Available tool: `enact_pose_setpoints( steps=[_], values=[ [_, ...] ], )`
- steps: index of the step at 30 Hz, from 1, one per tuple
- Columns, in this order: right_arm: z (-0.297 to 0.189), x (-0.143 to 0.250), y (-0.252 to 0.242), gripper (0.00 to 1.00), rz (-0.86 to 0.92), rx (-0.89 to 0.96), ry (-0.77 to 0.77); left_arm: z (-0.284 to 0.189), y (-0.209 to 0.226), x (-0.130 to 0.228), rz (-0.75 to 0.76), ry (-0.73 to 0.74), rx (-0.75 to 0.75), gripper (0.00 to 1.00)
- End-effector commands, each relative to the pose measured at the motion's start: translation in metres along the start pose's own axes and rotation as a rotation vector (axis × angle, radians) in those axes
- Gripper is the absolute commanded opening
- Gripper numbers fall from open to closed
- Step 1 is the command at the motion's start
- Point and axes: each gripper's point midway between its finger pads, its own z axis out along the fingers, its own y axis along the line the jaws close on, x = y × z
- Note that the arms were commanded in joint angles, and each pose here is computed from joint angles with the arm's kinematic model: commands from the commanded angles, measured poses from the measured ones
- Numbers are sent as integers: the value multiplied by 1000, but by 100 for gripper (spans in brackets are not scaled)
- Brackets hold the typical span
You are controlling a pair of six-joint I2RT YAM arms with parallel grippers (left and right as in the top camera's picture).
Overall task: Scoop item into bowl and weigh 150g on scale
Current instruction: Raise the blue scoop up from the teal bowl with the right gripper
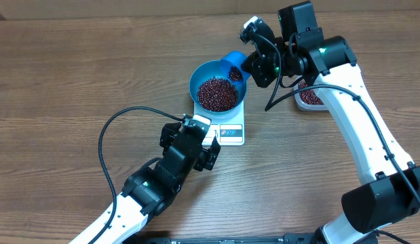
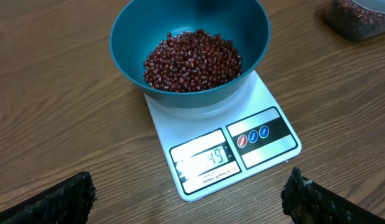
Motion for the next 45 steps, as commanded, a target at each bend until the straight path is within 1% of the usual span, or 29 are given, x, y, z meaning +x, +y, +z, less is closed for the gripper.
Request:
enact_pose_setpoints(
  steps=[1, 7, 20, 32, 37, 45],
  values=[
    [-23, -22, 2, 4, -38, 34, -74, 2, 5, 4, 20, 10, -24, 99],
    [-22, -20, 2, 4, -34, 31, -67, 2, 5, 4, 19, 10, -24, 99],
    [-23, -29, -2, 4, -51, 53, -105, 2, 5, 4, 20, 10, -24, 100],
    [-22, -24, -1, 4, -41, 45, -82, 2, 5, 4, 20, 10, -24, 100],
    [-23, -29, -2, 4, -51, 53, -104, 2, 5, 4, 19, 10, -24, 99],
    [-23, -27, -2, 4, -22, 48, -96, 2, 5, 4, 19, 10, -24, 100]
  ],
)
